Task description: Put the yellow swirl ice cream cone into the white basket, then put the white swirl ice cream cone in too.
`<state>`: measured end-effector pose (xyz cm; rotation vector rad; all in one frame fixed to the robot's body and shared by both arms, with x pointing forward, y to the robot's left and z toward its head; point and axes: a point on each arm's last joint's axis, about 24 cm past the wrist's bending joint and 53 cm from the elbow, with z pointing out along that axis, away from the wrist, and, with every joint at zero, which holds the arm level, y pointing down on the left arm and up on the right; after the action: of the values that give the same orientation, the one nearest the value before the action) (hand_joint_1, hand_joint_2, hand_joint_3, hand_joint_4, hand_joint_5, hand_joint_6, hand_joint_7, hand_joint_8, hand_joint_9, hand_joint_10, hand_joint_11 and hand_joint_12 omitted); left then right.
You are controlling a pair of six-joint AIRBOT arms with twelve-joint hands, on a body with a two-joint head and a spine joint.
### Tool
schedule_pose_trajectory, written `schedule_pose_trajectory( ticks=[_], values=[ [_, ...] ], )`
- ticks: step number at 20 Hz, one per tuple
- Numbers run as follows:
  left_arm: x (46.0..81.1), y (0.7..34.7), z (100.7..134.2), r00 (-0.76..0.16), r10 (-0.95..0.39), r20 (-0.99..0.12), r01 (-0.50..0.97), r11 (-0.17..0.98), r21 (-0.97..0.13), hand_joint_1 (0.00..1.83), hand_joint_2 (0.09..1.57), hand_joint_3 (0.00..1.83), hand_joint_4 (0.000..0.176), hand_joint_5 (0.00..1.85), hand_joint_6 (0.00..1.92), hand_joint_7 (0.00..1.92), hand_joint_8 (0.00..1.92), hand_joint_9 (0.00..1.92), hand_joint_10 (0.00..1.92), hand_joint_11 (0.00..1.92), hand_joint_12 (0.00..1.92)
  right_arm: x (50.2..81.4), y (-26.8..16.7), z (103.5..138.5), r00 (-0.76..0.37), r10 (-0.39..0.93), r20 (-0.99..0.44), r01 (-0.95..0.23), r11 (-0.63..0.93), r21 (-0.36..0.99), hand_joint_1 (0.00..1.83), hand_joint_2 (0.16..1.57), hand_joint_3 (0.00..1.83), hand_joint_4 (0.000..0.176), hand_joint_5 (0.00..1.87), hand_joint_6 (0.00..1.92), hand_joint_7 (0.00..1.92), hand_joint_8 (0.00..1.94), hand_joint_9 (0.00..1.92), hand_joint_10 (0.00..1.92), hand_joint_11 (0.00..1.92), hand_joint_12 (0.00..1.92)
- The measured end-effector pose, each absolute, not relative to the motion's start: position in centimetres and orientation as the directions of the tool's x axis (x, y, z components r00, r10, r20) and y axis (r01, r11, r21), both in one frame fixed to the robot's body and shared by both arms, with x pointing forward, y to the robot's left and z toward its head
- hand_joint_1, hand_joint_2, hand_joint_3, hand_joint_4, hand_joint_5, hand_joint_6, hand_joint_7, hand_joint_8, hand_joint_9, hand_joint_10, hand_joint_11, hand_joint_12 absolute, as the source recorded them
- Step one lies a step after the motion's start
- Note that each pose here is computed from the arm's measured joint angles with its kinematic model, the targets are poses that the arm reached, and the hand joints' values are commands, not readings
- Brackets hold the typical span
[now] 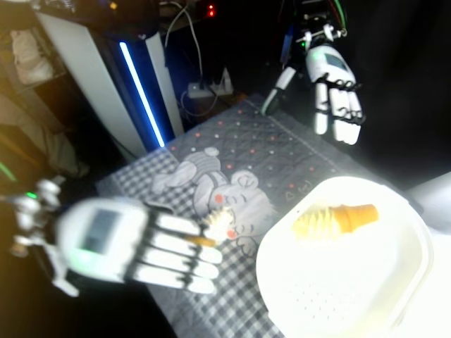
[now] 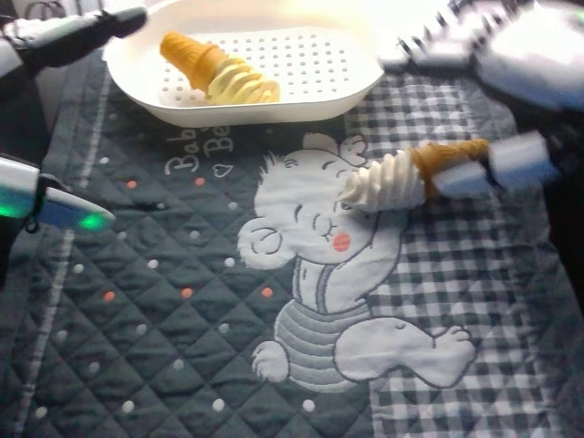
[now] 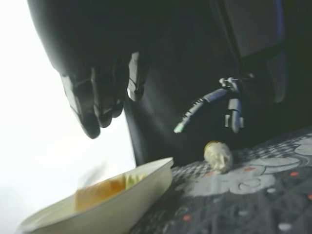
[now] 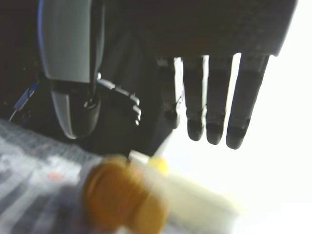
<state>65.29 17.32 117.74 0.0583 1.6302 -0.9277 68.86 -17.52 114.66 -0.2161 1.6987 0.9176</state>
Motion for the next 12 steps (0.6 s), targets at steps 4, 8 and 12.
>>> schedule_pose_trajectory(
  ticks=[4,8,12],
  values=[
    [64.7,18.5,116.3,-0.332,-0.451,-0.828,0.467,0.684,-0.56,0.84,0.73,0.0,0.176,0.0,0.0,0.07,0.0,0.12,0.0,0.0,0.61,68.2,-13.9,114.4,-0.343,0.239,-0.908,-0.644,0.644,0.413,0.74,0.92,0.0,0.043,0.32,0.0,0.37,0.01,0.34,0.01,0.35,0.05],
    [64.8,19.0,116.8,-0.324,-0.475,-0.818,0.462,0.675,-0.575,0.82,0.71,0.0,0.175,0.02,0.0,0.09,0.0,0.14,0.0,0.0,0.72,67.5,-14.0,113.2,-0.371,0.185,-0.91,-0.633,0.666,0.394,0.77,0.93,0.0,0.039,0.29,0.01,0.34,0.01,0.33,0.01,0.34,0.07],
    [64.7,19.0,116.5,-0.331,-0.471,-0.818,0.456,0.679,-0.575,0.78,0.72,0.0,0.176,0.02,0.0,0.1,0.0,0.16,0.01,0.0,0.86,66.8,-14.9,112.6,-0.376,0.116,-0.919,-0.634,0.691,0.347,0.57,0.96,0.0,0.031,0.25,0.0,0.34,0.0,0.32,0.0,0.0,0.81]
  ],
)
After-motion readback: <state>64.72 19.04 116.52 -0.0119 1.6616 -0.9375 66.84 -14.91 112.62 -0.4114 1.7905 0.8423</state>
